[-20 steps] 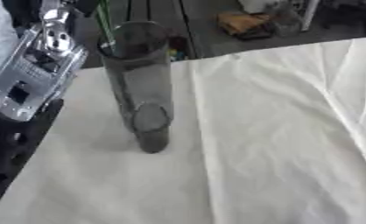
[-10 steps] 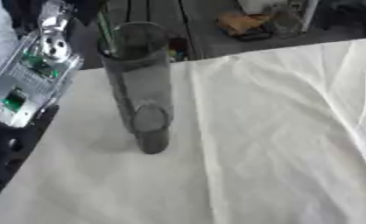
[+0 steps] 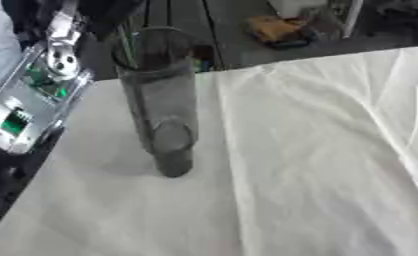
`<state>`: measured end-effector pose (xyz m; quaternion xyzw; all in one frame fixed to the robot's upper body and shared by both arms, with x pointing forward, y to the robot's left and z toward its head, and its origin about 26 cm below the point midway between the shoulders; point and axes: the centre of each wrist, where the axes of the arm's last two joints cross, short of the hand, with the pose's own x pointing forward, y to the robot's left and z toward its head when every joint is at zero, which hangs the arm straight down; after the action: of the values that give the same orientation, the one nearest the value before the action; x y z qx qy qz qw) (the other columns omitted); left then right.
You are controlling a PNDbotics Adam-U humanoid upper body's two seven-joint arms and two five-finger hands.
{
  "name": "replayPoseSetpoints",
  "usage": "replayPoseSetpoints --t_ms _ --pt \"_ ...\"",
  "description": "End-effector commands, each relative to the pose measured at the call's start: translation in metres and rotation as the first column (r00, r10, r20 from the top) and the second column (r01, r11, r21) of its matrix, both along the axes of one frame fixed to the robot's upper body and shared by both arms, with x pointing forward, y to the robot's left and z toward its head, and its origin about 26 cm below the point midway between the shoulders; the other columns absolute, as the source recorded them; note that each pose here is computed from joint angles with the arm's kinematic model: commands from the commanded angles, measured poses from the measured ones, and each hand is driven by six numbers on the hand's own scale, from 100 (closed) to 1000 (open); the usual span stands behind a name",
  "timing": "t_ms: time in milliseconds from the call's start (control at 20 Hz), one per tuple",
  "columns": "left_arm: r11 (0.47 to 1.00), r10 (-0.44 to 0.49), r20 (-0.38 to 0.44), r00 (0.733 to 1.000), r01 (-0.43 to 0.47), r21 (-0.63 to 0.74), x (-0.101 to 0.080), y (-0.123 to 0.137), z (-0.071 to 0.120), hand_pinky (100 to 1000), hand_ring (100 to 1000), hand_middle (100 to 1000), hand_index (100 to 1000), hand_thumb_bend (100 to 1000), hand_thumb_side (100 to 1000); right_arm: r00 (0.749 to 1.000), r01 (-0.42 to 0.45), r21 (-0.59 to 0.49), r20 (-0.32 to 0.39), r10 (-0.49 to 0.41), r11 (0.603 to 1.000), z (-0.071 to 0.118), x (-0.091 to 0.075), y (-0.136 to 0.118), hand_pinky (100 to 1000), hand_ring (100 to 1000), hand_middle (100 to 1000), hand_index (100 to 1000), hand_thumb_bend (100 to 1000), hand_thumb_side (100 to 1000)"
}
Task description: Arrange flowers into the vase.
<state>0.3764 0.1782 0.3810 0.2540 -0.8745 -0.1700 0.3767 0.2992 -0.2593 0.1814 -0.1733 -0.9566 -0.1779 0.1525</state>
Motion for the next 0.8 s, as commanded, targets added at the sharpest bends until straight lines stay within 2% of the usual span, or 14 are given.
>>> replayPoseSetpoints --t_ms 50,350,800 --pt "0.999 0.010 0.044 0.999 -0.011 0.031 -0.0090 0.0055 0.0126 492 787 772 851 100 675 0.999 0.006 0.003 0.041 -0.006 1.000 0.0070 -0.0017 -0.0016 722 779 530 836 100 1000" --pt "0.998 0.010 0.047 0.999 -0.013 0.064 -0.0116 0.0054 0.0115 519 810 806 897 100 704 0.999 0.006 0.005 0.041 -0.006 1.000 0.0069 -0.0017 -0.0016 721 778 529 835 100 1000" --pt "0.992 0.033 0.039 0.999 -0.038 0.118 -0.0155 0.0097 0.0077 565 836 833 912 100 723 0.999 0.008 0.005 0.039 -0.008 1.000 0.0066 -0.0018 -0.0017 721 779 528 835 100 1000"
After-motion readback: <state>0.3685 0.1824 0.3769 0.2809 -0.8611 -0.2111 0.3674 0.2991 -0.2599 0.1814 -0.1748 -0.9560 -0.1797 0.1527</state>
